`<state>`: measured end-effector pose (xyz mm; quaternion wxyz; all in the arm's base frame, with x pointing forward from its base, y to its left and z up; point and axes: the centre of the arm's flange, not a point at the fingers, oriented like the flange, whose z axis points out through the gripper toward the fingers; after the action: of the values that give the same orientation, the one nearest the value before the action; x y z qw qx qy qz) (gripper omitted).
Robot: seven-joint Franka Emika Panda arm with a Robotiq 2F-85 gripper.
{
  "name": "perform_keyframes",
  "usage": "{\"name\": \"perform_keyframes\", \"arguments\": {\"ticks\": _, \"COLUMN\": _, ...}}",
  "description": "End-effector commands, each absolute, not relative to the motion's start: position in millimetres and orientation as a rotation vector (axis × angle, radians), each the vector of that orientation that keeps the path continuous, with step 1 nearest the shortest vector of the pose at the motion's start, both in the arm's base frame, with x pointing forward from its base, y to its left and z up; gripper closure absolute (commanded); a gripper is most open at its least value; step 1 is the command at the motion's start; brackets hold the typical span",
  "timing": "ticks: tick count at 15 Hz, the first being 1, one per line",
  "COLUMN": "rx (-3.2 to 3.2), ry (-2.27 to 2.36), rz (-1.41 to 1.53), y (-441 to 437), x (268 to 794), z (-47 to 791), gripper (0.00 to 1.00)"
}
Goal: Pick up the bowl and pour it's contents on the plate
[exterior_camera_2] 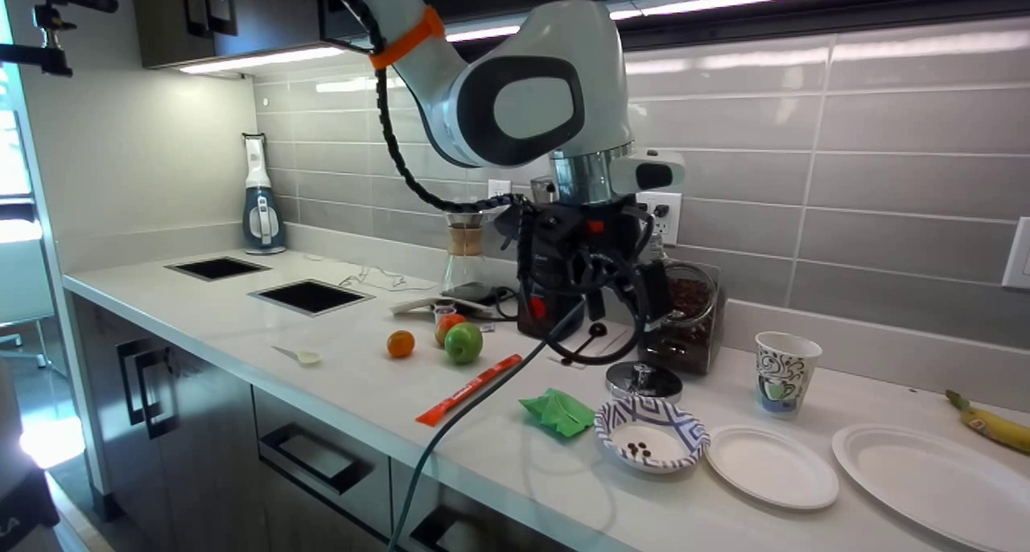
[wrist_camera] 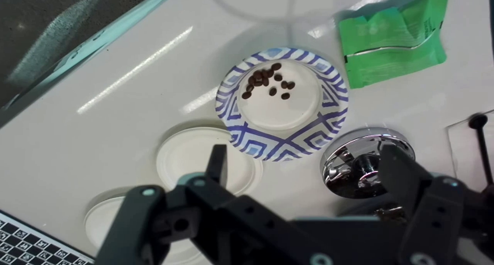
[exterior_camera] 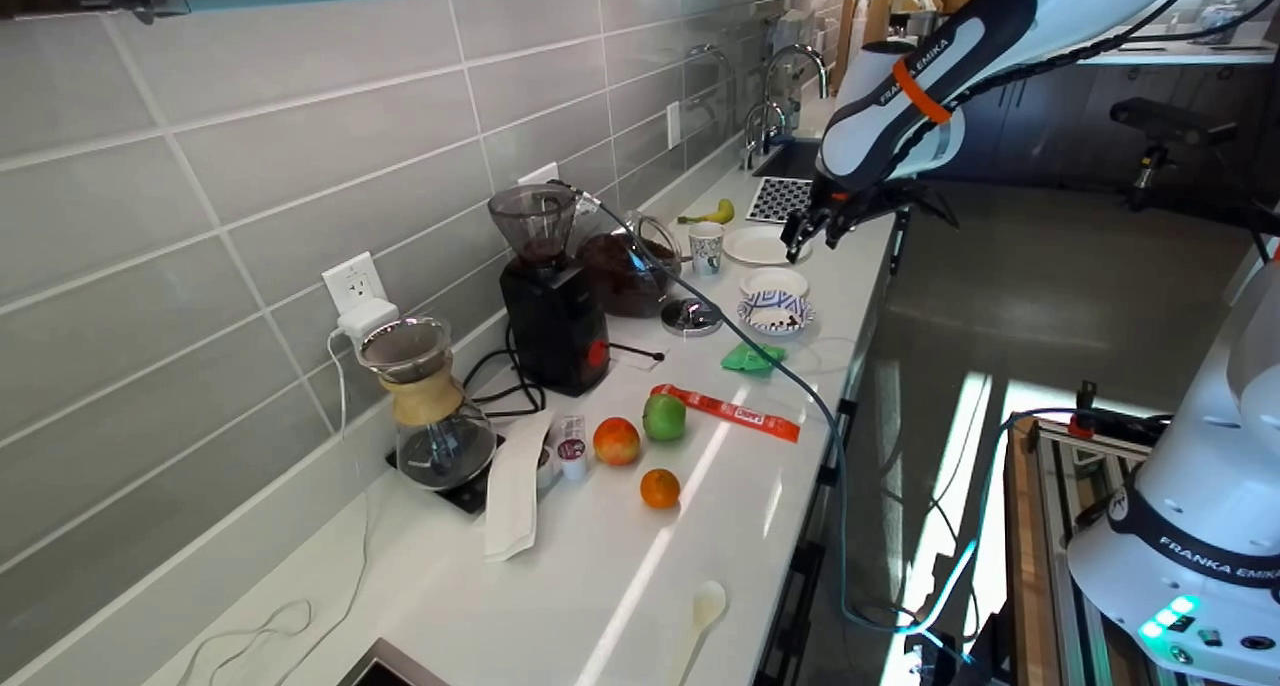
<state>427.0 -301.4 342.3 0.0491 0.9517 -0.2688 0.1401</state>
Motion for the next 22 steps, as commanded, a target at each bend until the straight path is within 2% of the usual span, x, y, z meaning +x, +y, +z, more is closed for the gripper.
{"name": "perform_keyframes", "arguments": {"ticks": 1, "rx": 2.9, "ry": -0.818, "rz": 0.43, "y": -301.0, "x": 427.1, "z": 343.3, "gripper": 0.0}}
{"name": "perform_keyframes", "arguments": {"ticks": 7, "rx": 2.9, "ry": -0.819, "rz": 0.43, "y": -300.9, "x": 426.9, "z": 343.2, "gripper": 0.0}}
{"name": "perform_keyframes", "arguments": {"ticks": 15, "rx": 2.911, "ry": -0.448, "rz": 0.385, "y": -356.4, "x": 464.0, "z": 304.2, "gripper": 0.0}}
{"name": "perform_keyframes", "arguments": {"ticks": 22, "rx": 2.983, "ry": -0.433, "rz": 0.416, "y": -399.1, "x": 474.3, "z": 256.2, "gripper": 0.0}}
